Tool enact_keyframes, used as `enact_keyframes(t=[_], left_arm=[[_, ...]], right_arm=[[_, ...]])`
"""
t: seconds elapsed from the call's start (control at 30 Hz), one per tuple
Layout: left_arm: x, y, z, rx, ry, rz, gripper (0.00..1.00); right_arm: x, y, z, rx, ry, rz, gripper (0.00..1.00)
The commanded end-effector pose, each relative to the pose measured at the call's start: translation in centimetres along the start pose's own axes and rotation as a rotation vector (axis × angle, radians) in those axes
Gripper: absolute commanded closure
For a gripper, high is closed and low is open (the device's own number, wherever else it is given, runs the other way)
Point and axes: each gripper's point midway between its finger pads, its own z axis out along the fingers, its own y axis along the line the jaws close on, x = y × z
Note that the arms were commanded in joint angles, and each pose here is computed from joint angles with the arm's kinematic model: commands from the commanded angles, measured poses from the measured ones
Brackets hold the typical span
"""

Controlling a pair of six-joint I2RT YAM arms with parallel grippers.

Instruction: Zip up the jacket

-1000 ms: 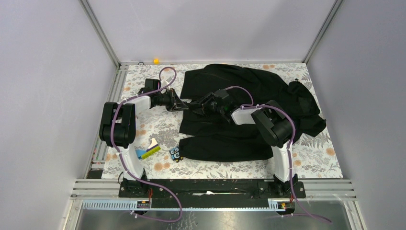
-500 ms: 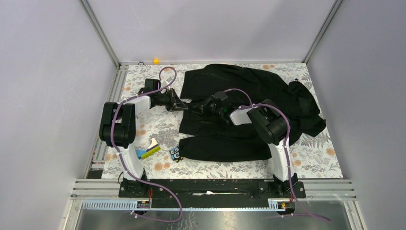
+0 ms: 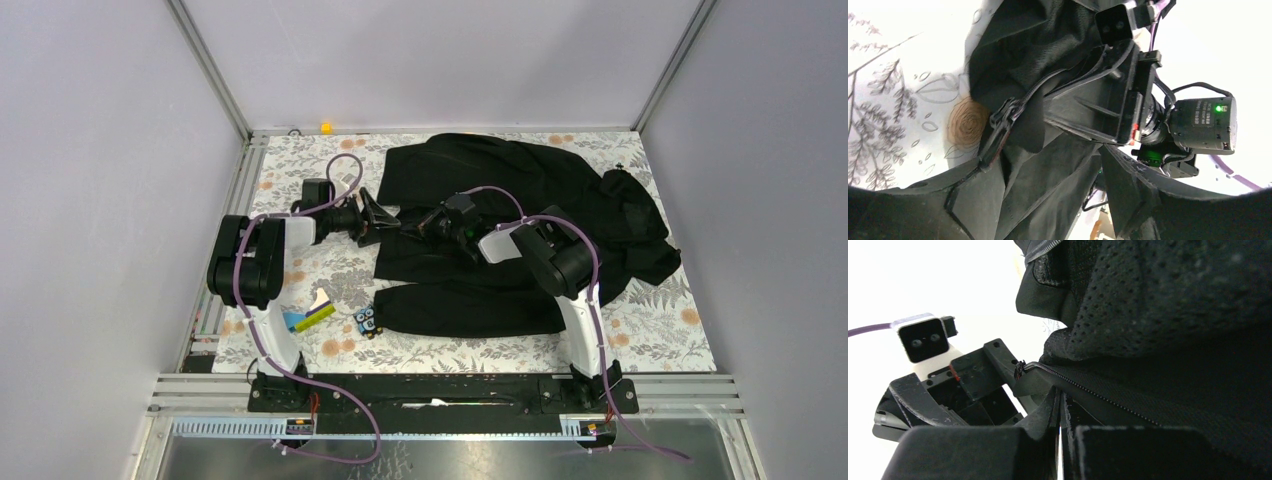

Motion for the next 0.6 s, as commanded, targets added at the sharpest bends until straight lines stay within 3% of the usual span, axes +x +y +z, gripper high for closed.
enact_keyframes(t=[0.0, 0.2, 0.57], left_arm=[[-1.9, -2.4, -0.7, 0.099, -0.132, -0.039, 0.32], [-1.7, -0.4, -0.8, 0.064, -0.236, -0.178, 0.32], [-3.3, 1.4, -0.2, 0.036, -0.334, -0.299, 0.56]], right_arm=[[-0.8, 0.5, 0.2, -0.036, -0.025, -0.044, 1.0], [-1.0, -0.7, 0.3, 0.001, -0.039, -0.072, 1.0], [-0.8, -3.8, 0.6, 0.09, -0.066, -0.109, 1.0]])
